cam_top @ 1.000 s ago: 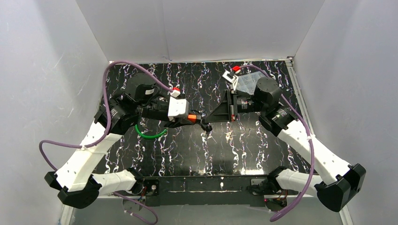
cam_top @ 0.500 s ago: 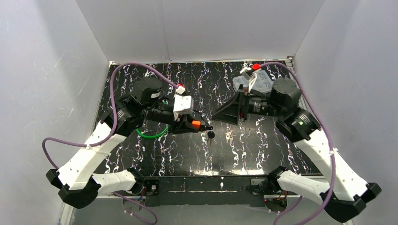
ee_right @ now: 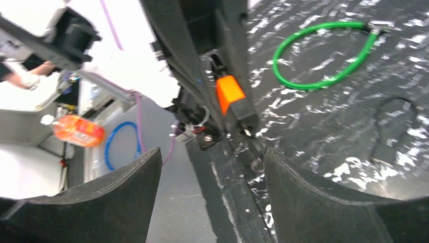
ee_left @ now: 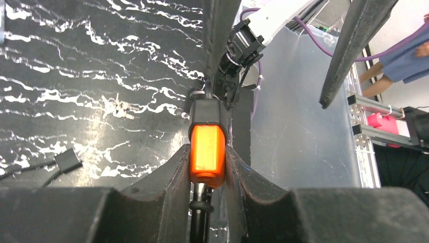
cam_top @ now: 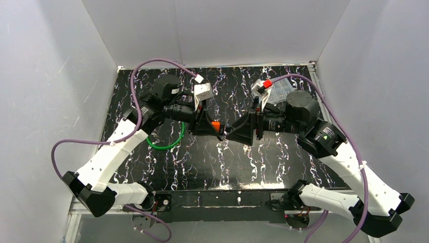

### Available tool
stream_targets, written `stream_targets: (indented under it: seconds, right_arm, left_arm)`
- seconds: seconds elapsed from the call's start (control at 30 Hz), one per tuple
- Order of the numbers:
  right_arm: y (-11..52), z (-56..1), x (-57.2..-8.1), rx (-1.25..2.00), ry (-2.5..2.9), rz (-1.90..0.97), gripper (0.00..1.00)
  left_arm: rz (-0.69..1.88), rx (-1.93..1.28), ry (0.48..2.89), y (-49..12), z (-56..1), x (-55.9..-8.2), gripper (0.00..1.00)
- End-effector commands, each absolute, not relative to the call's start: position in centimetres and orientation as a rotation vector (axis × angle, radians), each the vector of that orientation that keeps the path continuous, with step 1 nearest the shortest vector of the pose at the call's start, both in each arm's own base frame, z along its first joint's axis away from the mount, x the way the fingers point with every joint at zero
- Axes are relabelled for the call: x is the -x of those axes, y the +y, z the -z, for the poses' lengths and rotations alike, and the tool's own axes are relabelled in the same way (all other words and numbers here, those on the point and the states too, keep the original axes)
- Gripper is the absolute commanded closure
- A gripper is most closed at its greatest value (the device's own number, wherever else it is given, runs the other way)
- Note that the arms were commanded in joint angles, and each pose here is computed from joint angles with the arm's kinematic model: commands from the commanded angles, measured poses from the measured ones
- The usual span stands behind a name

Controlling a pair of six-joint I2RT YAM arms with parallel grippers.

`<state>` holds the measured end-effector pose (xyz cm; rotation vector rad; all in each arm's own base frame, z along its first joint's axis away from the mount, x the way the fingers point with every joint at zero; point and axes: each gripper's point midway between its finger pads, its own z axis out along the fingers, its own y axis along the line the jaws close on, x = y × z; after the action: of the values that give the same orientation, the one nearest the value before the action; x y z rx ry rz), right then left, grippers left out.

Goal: Unlock with the key
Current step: Place the lock at the center of the board.

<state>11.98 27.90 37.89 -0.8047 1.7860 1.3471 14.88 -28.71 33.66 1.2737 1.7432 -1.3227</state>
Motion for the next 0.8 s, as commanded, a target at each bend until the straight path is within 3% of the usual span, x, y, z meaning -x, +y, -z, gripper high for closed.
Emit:
stream_targets:
  seconds: [0.0,0.23,0.47,0.63,0.77]
  right_arm:
    - [25.6,-37.7,-14.8,0.648,1.825,-1.119,0.17]
    - [21.3,-33.8,-17.8,0.347,1.943,-0.857,0.15]
    - [5.9,-33.6,-25.4,0.022,1.628,0.079,0.14]
    - [0.8,-31.6,-28.0,-0.125,1.653,0.132,0.13]
    - [2.5,-32.3,-28.1,-0.129,1.685,-0.036,0.12]
  left_arm:
    - [1.397,-1.271,1.697,-28.1,-34.7,-13.4,1.00]
    - [1.375,-1.334,1.716,-27.4,-32.1,-12.8,1.00]
    - [1.428,-1.368,1.706,-27.8,-31.4,-12.6,1.00]
    - [1.440,-1.356,1.690,-28.3,-32.0,-13.0,1.00]
    - [1.398,-1.333,1.724,-28.6,-30.9,-14.0,1.00]
